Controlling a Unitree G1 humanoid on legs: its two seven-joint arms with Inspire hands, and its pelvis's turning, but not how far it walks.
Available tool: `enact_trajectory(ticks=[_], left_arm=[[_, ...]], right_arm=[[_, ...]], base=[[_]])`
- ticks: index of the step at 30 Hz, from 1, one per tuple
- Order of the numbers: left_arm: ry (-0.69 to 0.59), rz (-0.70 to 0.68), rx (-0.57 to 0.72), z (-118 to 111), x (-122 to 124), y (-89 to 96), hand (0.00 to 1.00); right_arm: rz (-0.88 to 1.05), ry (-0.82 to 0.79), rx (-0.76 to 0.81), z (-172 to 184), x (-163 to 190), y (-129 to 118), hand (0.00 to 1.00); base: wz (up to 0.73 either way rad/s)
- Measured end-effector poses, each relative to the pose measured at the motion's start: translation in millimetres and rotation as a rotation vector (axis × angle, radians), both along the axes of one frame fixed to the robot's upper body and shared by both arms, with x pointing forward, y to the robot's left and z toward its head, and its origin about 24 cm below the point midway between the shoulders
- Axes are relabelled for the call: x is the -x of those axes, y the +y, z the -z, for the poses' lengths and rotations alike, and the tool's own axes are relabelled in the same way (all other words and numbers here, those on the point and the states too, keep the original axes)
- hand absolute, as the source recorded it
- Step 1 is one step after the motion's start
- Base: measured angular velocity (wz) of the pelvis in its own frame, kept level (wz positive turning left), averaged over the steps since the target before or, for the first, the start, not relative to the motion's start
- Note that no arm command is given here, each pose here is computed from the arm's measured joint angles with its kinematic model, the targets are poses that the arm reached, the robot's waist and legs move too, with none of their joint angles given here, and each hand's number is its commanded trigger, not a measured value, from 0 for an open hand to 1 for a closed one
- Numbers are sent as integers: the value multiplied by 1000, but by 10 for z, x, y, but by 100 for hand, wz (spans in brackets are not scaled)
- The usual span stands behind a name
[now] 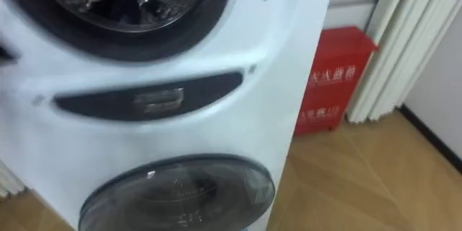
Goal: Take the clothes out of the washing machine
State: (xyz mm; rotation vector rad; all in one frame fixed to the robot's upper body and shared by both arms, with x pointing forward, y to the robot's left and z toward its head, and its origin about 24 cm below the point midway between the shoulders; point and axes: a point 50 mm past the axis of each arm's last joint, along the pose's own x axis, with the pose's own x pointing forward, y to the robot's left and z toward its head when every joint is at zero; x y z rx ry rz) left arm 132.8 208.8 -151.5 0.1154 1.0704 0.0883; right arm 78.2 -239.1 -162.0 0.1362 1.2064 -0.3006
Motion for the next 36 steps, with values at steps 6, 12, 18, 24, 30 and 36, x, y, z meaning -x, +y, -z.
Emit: enact_trajectory(ticks=[6, 12, 18, 24, 30, 36], left_arm=[[175, -27, -2, 165, 610, 8, 0], [165, -104, -13, 161, 688, 87, 0], [173, -264, -20, 162, 868, 192, 0], [157, -361, -17, 156, 950, 237, 0], [156, -466, 6, 156, 1036, 265, 0], [131, -726, 46, 150, 1129, 333, 0]], right_arm=[[110, 10, -30, 15, 128, -25, 0], [147, 34, -47, 42, 263, 7, 0], [117, 51, -57, 67, 331, 85, 0], [46, 38, -41, 63, 309, 97, 0], [44, 20, -35, 54, 273, 84, 0], [96, -3, -28, 38, 263, 33, 0]], base=[[21], [43], [-18], [-1], [0], [7]])
